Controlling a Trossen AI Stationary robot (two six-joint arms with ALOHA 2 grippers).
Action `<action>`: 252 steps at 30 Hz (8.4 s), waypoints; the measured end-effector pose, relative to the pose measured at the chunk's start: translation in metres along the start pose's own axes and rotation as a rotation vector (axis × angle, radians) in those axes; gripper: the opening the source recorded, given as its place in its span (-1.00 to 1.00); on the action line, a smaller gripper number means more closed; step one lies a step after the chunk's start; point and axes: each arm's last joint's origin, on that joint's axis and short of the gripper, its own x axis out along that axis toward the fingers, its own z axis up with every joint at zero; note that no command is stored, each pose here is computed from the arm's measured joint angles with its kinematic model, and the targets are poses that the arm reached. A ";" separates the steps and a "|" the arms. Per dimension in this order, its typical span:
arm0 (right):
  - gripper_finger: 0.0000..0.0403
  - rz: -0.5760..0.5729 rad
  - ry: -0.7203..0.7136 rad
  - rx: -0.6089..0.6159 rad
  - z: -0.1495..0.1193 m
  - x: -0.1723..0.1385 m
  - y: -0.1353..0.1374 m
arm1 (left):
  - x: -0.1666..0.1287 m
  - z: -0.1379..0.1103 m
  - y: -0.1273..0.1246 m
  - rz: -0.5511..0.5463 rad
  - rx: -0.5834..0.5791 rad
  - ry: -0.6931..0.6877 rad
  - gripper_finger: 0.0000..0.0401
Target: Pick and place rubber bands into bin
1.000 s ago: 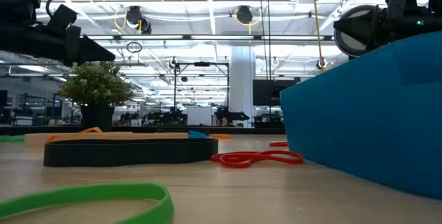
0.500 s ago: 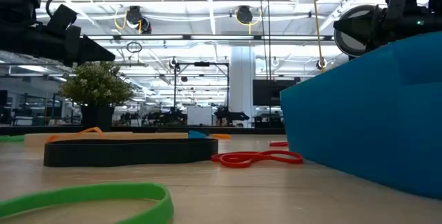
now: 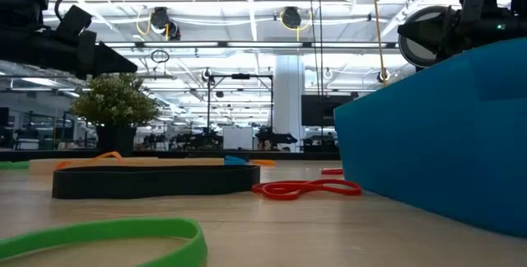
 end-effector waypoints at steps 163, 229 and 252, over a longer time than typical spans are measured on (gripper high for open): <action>-0.98 -0.392 1.780 0.283 -0.090 0.116 -0.002 | 0.000 0.000 0.000 0.001 -0.038 0.000 -0.64; -1.00 0.455 0.872 -0.115 0.066 0.097 0.147 | 0.000 0.000 0.000 -0.002 -0.109 0.000 -0.64; -1.00 0.335 1.498 -0.181 0.034 0.057 0.198 | 0.000 0.000 0.000 -0.005 -0.169 -0.001 -0.64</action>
